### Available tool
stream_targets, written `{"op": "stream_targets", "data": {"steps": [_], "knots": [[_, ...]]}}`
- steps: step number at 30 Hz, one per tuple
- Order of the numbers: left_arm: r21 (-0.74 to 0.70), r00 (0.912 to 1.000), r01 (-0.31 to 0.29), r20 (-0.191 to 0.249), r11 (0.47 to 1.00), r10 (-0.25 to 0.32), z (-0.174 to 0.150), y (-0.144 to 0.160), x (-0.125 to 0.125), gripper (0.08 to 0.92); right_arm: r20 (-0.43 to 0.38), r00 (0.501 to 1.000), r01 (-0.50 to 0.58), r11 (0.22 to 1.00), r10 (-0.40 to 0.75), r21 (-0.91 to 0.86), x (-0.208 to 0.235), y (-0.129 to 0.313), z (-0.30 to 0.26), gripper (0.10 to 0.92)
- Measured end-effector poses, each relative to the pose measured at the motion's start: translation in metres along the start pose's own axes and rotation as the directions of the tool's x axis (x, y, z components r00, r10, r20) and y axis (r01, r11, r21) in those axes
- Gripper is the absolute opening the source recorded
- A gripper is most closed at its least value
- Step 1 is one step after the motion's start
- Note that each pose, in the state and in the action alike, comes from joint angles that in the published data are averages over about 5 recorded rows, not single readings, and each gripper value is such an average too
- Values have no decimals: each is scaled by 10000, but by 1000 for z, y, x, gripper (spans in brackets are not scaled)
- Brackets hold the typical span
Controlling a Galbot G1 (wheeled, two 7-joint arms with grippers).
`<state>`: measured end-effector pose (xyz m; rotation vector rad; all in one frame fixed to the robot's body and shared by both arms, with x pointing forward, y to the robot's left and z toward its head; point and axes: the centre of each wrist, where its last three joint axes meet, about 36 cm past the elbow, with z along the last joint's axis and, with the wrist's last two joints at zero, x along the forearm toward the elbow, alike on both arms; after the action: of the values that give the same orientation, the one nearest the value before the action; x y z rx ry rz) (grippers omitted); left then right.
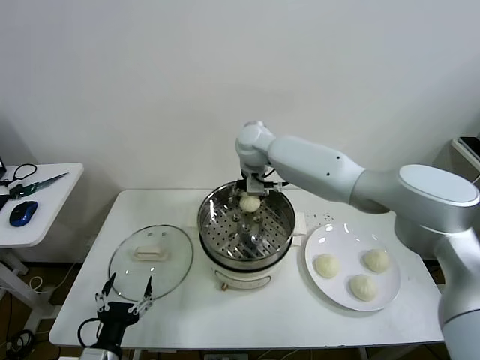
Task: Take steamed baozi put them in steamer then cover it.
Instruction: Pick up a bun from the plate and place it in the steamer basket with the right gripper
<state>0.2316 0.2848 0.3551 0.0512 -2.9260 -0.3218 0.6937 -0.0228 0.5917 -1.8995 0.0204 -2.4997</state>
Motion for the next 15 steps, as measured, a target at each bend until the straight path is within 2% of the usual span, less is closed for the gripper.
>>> {"op": "stream_targets", "data": {"steps": [4, 9, 15], "knots": [[4, 10000, -3, -9, 10000, 3, 0, 0, 0, 823, 50, 10000, -13, 10000, 13, -3, -7, -2, -3, 717], [5, 10000, -5, -10, 10000, 5, 0, 0, 0, 823, 15, 10000, -58, 10000, 58, 35, -6, -1, -3, 811], [-14, 10000, -8, 20, 10000, 8, -1, 0, 0, 823, -100, 9999, -115, 9998, 116, 157, 10, 4, -1, 822]]}}
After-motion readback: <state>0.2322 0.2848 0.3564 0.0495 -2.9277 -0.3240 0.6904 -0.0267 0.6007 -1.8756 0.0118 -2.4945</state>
